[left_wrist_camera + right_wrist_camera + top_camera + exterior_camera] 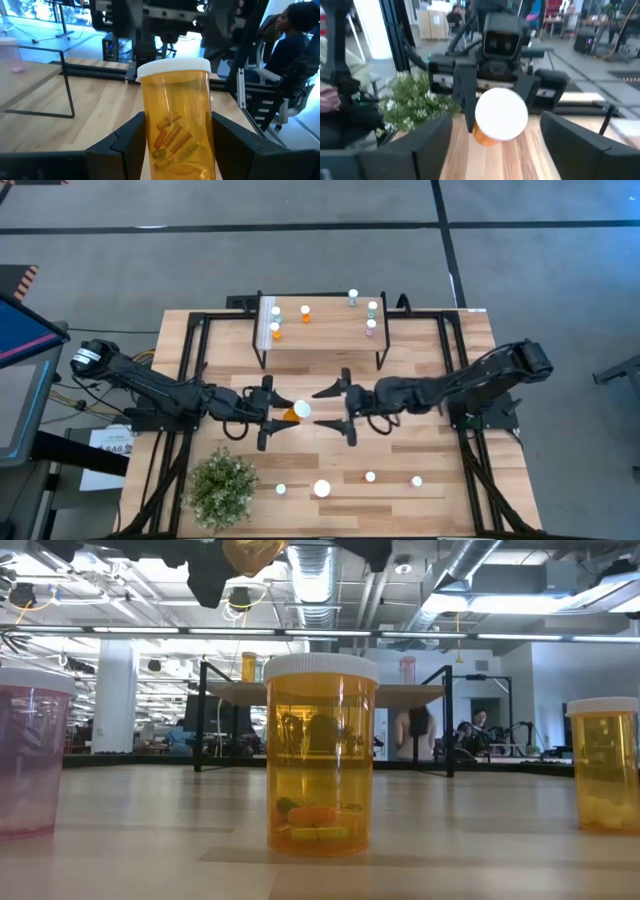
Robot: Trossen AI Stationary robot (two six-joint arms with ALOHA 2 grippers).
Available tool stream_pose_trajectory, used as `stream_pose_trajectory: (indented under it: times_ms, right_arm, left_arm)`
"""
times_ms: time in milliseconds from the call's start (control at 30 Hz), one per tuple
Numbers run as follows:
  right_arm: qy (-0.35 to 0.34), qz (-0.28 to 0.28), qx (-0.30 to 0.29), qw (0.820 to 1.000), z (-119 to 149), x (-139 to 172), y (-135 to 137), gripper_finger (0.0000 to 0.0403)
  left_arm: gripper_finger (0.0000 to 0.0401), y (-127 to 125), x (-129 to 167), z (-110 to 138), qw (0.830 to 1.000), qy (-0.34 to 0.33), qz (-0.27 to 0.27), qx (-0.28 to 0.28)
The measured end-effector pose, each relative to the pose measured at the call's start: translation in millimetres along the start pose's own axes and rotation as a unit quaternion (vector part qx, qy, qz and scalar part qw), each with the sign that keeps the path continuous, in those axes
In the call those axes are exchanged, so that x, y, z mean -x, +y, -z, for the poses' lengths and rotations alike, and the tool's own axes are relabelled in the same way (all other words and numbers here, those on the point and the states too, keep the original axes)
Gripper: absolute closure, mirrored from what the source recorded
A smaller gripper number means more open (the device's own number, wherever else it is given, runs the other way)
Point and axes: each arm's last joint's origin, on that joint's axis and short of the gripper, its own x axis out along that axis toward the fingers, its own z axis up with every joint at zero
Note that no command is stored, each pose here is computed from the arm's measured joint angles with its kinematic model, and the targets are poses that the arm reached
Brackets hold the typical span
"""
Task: Pick and place medicine bottles onto shelf by color
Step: Put the top large orange bottle on the shelf
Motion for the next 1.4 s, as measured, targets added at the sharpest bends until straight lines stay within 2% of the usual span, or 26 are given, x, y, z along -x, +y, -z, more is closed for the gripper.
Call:
stream_pose_trajectory:
  times_ms: [233,467,633,867,1233,1400]
  right_arm:
    - [0.059,-0.003,-0.025,0.998,-8,-26,-2,0.0008]
    - [0.095,-0.062,-0.075,0.991,-13,-48,-15,0.0026]
    - [0.118,-0.067,-0.081,0.988,-9,-55,-21,0.0036]
    - [0.113,-0.066,-0.081,0.988,-13,-53,-22,0.0086]
    - [0.123,-0.104,-0.085,0.983,-12,-51,-20,0.0173]
    - [0.123,-0.104,-0.085,0.983,-12,-52,-21,0.0197]
  left_arm:
    - [0.0225,-1,0,0,1.000,0.004,0.017,0.001]
    - [0.0225,-2,0,1,1.000,0.006,0.025,0.001]
    - [0.0225,-1,0,1,1.000,0.008,0.025,0.001]
    - [0.0226,-1,0,1,1.000,0.010,0.025,0.000]
    - [0.0226,-2,0,1,1.000,0.009,0.025,-0.001]
    - [0.0226,-2,0,1,1.000,0.009,0.024,-0.001]
